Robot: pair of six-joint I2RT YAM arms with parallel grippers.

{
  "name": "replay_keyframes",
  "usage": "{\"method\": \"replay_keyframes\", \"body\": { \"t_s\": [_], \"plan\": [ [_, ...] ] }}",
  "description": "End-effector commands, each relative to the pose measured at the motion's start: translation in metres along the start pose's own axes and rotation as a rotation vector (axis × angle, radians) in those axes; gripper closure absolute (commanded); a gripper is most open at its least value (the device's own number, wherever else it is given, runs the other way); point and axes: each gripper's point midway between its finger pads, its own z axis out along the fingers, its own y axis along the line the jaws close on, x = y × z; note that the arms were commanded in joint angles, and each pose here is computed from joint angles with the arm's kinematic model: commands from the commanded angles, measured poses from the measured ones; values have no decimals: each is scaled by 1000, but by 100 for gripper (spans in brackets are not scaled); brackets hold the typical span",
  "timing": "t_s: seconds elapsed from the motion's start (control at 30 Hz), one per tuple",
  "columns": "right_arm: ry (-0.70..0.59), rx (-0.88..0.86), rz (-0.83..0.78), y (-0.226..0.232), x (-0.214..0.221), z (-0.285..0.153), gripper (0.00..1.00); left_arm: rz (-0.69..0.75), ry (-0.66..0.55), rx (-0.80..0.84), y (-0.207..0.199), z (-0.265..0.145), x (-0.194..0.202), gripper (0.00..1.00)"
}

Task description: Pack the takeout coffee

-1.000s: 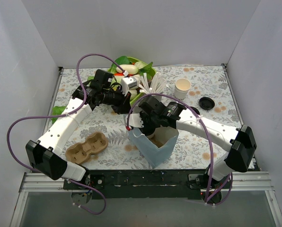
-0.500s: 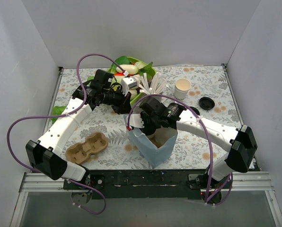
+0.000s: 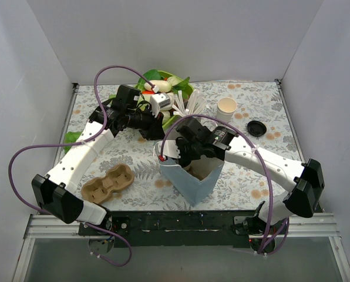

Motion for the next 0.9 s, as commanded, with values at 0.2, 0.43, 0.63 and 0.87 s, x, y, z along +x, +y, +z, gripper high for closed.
{"method": "replay_keyframes", "body": {
  "t_s": [0.2,0.43,0.63,0.87],
  "plan": [
    [-134,152,-16,-31,-30,-44,99,44,-70,-19,-4,-15,-25,62],
    [-170,330,-46,-69,-40,-68,99,37,-89,-25,-3,-16,-33,36],
    [-367,573,-60,-120,-71,-131,99,86,-166,-50,-2,-26,-67,18],
    [-556,761,476,-237,-22,-204,47,175,-318,-200,12,-59,-135,2]
  ]
}}
